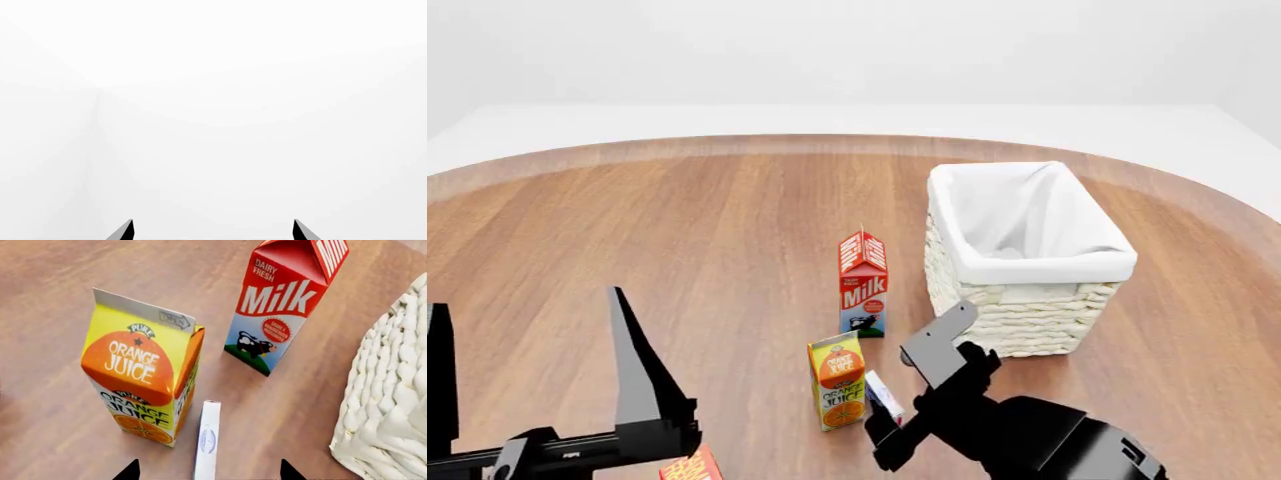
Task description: Pick up the cream cheese box and the butter, and put them in the basket.
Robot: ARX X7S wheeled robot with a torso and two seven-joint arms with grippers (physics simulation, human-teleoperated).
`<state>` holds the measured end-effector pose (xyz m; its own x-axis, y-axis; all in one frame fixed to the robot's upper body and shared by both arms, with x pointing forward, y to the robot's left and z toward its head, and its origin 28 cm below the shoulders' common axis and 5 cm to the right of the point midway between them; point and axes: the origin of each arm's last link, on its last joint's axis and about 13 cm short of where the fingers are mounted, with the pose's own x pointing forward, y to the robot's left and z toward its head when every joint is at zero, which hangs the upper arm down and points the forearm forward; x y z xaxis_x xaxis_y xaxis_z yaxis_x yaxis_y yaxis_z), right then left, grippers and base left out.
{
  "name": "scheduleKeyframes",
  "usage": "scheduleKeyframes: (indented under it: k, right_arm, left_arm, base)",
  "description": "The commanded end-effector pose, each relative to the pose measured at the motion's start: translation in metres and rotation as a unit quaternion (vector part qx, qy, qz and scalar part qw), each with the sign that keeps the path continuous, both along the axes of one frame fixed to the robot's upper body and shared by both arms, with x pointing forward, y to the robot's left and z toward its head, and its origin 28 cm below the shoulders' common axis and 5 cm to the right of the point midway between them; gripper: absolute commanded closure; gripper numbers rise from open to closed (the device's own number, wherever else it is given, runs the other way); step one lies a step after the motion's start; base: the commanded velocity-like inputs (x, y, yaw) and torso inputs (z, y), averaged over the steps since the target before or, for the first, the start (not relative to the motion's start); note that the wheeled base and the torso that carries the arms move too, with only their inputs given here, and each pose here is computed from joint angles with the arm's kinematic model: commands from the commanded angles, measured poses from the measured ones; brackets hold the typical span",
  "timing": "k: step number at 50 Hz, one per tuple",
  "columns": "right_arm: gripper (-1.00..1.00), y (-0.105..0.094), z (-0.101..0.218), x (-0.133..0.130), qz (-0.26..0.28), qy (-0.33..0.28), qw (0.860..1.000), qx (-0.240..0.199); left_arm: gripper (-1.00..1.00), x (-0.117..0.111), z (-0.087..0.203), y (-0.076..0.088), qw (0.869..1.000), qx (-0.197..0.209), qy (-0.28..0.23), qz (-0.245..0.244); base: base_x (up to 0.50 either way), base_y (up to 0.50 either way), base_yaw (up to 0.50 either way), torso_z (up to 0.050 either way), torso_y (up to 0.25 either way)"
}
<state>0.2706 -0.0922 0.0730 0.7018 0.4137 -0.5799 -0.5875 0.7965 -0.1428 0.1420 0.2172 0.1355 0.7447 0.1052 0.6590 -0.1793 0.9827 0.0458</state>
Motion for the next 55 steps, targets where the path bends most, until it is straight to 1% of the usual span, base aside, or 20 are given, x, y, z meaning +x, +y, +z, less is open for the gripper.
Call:
scheduleKeyframes:
  k: [1, 24, 55]
  right_arm:
    - [-1.0, 0.003, -0.005, 0.005, -0.003, -0.001, 1.0, 0.012]
    - [-1.0, 0.005, -0.013, 0.008, -0.01, 0.004, 1.0, 0.016]
    - [-1.0, 0.007, -0.029, 0.007, -0.011, 0.018, 1.0, 0.02]
  left_arm:
    - [-1.0, 0.0, 0.002, 0.002, 1.0, 0.005, -0.014, 0.007]
    - [-1.0, 0.001, 0.001, 0.002, 1.0, 0.005, -0.013, 0.009]
    - [-1.0, 0.001, 0.001, 0.002, 1.0, 0.007, -0.011, 0.009]
  base:
    - [0.0, 0.0, 0.0, 0.0, 0.0]
    - [0.0, 0.0, 0.0, 0.0, 0.0]
    - [0.0, 0.0, 0.0, 0.0, 0.0]
